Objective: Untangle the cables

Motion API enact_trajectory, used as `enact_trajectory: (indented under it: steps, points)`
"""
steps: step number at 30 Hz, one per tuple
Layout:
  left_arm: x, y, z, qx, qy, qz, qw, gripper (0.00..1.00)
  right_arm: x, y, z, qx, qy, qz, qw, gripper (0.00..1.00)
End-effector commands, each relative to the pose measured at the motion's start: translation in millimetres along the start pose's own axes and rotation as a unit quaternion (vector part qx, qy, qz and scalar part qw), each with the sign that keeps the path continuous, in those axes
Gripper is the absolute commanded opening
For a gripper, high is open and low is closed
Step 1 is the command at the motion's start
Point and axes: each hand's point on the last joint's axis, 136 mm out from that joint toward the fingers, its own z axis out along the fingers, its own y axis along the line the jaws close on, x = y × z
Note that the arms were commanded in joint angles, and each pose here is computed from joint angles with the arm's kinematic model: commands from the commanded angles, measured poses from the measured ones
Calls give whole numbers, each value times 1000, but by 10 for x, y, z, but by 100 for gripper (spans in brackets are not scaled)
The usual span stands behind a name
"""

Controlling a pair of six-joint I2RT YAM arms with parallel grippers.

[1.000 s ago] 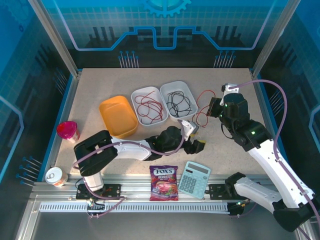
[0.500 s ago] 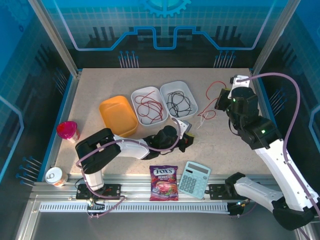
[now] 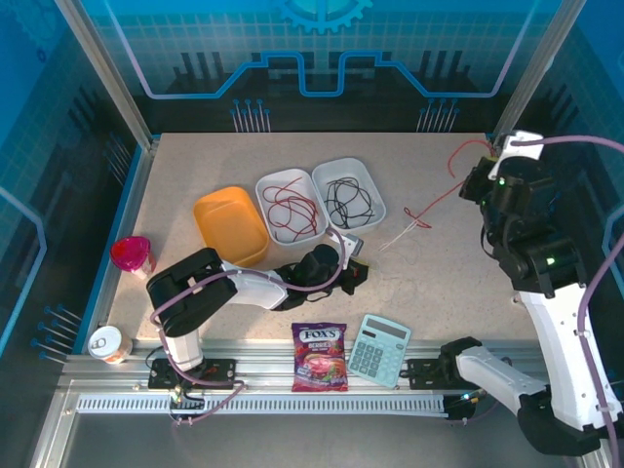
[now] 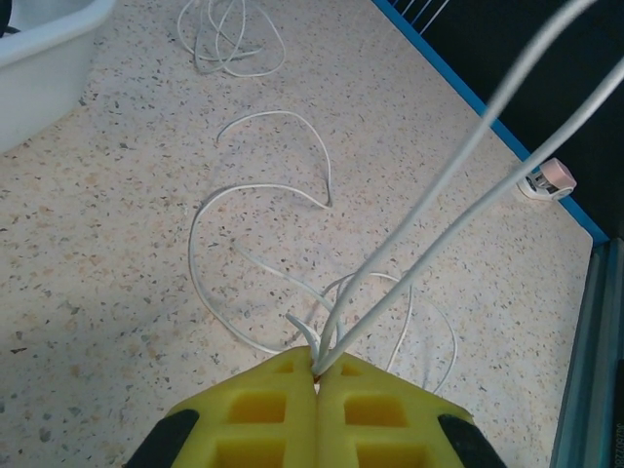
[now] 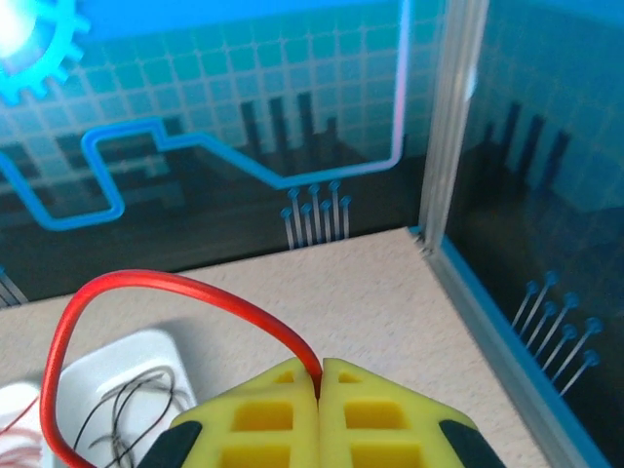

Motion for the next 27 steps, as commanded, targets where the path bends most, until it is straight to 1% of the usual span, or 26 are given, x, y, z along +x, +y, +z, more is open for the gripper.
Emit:
enact_trajectory:
  steps: [1, 7, 14, 20, 24, 27]
  points:
    - [224, 202, 21, -30, 31, -14, 999, 0, -402, -277, -221, 43, -62, 4, 997, 0]
    - [316, 222, 61, -33, 54, -11, 998, 0, -794, -478, -377, 94, -119, -11, 988, 0]
    - [407, 172, 134, -17, 79, -9, 997, 0, -1197, -615, -625, 127, -176, -21, 976, 0]
    - [452, 60, 204, 4, 103, 7, 995, 0, -1251, -596, -674, 117, -181, -23, 976, 0]
    - [502, -77, 246, 14, 125, 42, 991, 0, -1224, -559, -670, 103, -178, -23, 978, 0]
    - [520, -138, 269, 11, 137, 64, 988, 0, -1268, -540, -706, 94, -187, -21, 978, 0]
